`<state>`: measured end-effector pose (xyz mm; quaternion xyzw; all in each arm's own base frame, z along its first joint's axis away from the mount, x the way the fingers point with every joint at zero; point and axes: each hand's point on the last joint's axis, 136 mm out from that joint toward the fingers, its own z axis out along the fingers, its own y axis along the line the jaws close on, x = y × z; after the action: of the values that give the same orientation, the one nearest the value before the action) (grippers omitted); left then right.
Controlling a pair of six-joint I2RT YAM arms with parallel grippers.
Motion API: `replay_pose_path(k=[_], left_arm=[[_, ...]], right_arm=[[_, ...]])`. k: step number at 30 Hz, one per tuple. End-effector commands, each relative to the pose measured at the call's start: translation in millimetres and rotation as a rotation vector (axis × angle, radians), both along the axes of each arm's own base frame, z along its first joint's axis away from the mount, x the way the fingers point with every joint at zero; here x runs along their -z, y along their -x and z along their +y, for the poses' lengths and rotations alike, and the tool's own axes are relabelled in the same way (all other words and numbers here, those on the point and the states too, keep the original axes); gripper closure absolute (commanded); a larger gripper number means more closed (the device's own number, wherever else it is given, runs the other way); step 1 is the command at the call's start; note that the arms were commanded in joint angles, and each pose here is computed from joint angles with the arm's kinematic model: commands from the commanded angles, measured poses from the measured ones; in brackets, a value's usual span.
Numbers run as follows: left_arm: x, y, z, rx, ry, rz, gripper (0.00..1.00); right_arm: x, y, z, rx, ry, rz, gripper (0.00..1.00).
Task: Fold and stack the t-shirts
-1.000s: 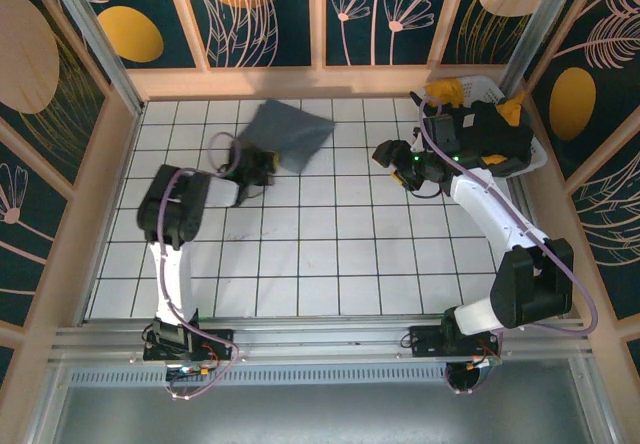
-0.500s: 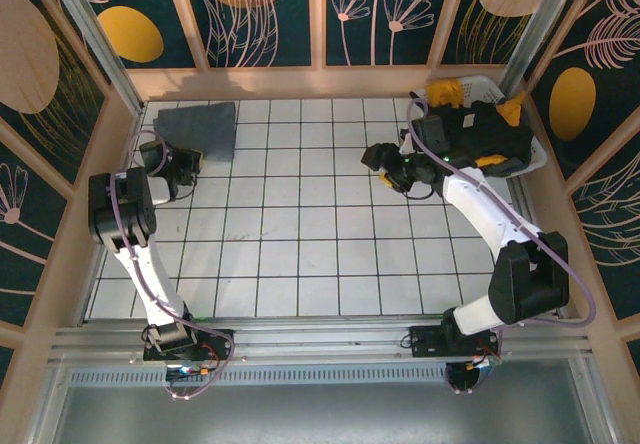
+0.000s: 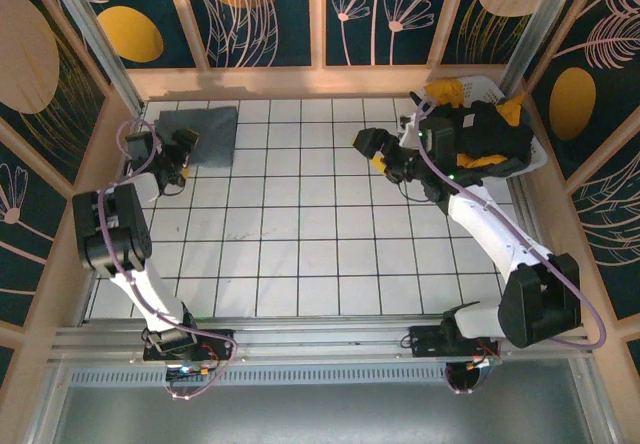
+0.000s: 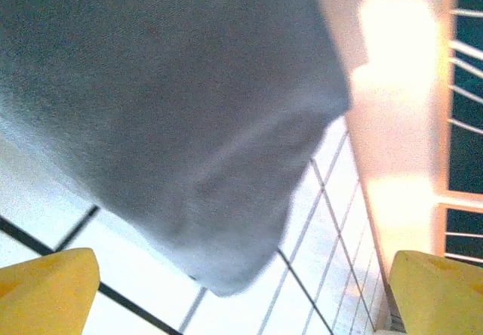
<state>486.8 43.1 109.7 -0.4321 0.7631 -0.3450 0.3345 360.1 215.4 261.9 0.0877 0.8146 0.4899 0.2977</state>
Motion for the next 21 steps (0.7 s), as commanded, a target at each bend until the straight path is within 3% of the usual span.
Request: replay_pose_path(k=[1,6,10,12,15,17,21], left_arm=[[-44.1,28.4,-14.7,0.037,-0.122,-0.001,0.01],[-83.8,72.4,-37.2,-0.009,-0.263,-0.022,0.01],[-93.4,117.0,-4.4,-0.256,-0.435,0.001,0.01],[-92.3,134.4,14.7,-0.344,-0.55,-0.06,0.01],[-91.1,143.5,20.1,-0.267,-0.822,-0.213,0.01],[-70.1,153.9,30.1,-0.28,-0.914,-0.174,0.01],[-48.6,144.0,23.2,-0.205,-0.994,-0.221,0.01]], right_arm=[[-31.8,-9.9,-25.5,0.069,-0.068,-0.106,0.01],[-19.7,-26.3,-99.5,0.27,0.099,-0.064,0.01],[9.5,-23.6,-183.6,0.602,0.439,-0.065,0.01],[18.6,-16.9,-212.6,0.713,0.584,-0.221,0.01],[33.4,-1.4,-232.5,0.818,0.798,-0.488,0.01],[47.4,-0.1,-239.7,0.836,0.889,-0.538,0.01],[107.5,-18.8,-239.9,0.686,1.008,-0.407,0.01]])
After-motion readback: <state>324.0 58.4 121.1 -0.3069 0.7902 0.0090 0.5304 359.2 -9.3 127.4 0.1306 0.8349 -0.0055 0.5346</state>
